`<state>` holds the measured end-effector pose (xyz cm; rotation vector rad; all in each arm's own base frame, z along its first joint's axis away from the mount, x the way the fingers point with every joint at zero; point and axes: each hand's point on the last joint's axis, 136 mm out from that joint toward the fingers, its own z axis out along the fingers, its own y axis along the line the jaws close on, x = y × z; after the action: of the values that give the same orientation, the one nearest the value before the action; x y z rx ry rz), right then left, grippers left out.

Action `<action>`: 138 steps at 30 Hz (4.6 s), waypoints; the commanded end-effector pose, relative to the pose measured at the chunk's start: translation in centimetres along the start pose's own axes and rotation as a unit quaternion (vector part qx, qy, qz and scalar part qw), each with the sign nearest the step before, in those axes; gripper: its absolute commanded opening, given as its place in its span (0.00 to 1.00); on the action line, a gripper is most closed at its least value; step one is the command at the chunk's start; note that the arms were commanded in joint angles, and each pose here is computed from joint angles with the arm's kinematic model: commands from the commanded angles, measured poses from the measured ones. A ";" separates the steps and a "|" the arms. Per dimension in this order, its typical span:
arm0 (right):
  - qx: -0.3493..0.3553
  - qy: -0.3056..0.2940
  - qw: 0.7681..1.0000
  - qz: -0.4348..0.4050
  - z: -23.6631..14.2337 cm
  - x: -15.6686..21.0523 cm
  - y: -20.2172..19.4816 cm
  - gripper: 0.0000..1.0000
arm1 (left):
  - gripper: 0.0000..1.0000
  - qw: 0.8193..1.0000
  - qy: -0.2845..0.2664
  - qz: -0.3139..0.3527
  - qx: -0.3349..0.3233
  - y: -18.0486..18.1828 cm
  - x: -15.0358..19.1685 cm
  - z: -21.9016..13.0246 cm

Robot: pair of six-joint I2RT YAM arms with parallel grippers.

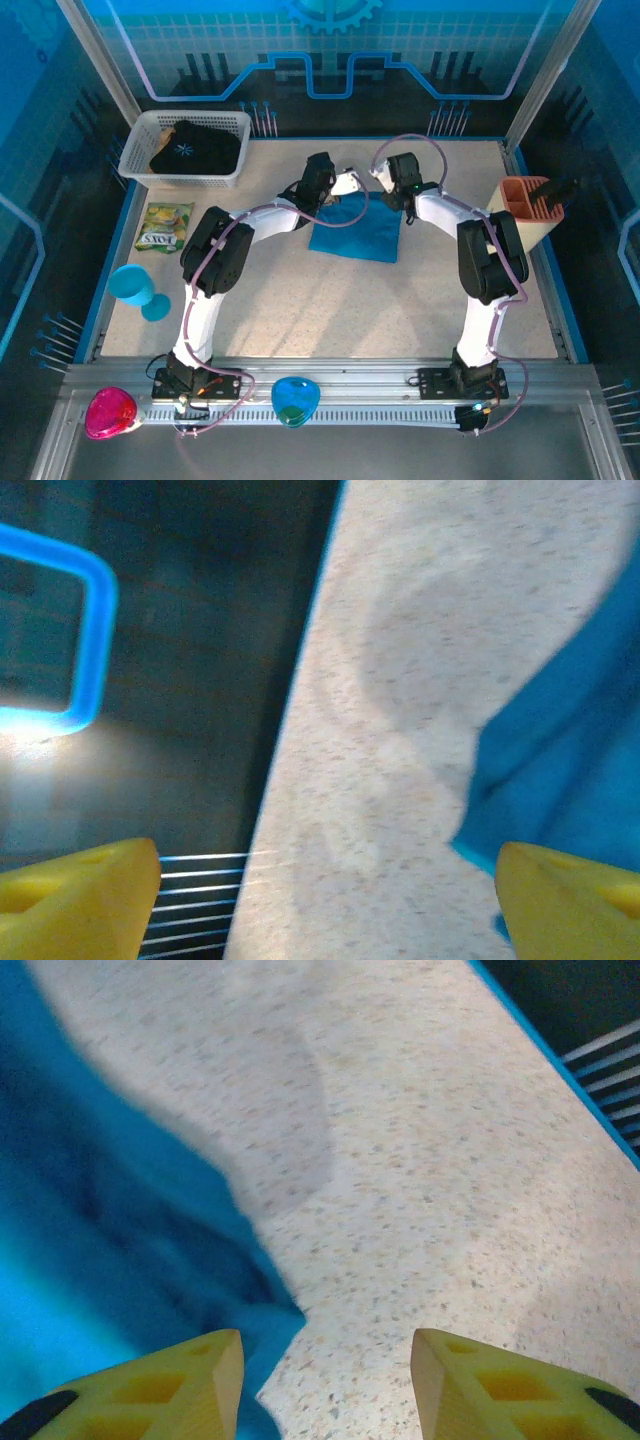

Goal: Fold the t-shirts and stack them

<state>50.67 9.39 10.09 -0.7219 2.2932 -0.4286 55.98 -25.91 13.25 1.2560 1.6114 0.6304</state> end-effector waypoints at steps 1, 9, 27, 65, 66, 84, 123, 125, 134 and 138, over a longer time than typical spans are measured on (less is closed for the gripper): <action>0.033 0.041 0.991 0.126 -0.2 0.4 -3.0 0.48 | 0.95 0.994 0.041 -0.052 -0.088 3.7 1.7 -0.4; -0.004 0.131 0.939 0.318 -5.2 3.5 -3.7 0.49 | 1.00 0.963 0.050 -0.250 -0.093 7.7 3.6 -6.9; -0.199 0.156 0.863 0.437 -7.7 8.6 8.0 0.46 | 0.93 0.770 0.249 -0.549 0.209 -5.5 5.3 -14.6; -0.227 0.176 0.855 0.432 10.3 0.0 6.3 0.00 | 0.28 0.752 0.306 -0.555 0.180 -5.9 11.0 6.0; -0.227 0.176 0.854 0.434 10.8 -0.1 6.1 0.00 | 0.28 0.753 0.298 -0.559 0.179 -5.5 11.0 6.3; -0.238 0.147 0.844 0.457 10.2 -2.7 3.8 0.12 | 0.57 0.801 0.187 -0.551 0.143 1.7 7.8 6.9; -0.009 -0.262 0.908 0.325 -15.3 11.7 -3.8 0.94 | 0.99 0.818 -0.032 -0.532 -0.218 4.4 19.5 -27.3; -0.006 -0.269 0.910 0.316 -15.1 11.9 -3.6 0.94 | 0.99 0.820 -0.004 -0.526 -0.227 3.0 21.3 -27.1; 0.018 -0.319 0.903 0.288 -12.5 11.8 -2.4 0.94 | 0.99 0.819 -0.034 -0.535 -0.203 0.2 23.4 -22.7; 0.029 -0.350 0.896 0.271 -11.2 12.1 -0.8 0.95 | 0.99 0.821 -0.034 -0.552 -0.143 -1.2 22.9 -19.9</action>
<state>34.95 2.03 8.78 -0.0958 1.8947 0.0839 34.98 -0.50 8.66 -0.0289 1.8998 0.1656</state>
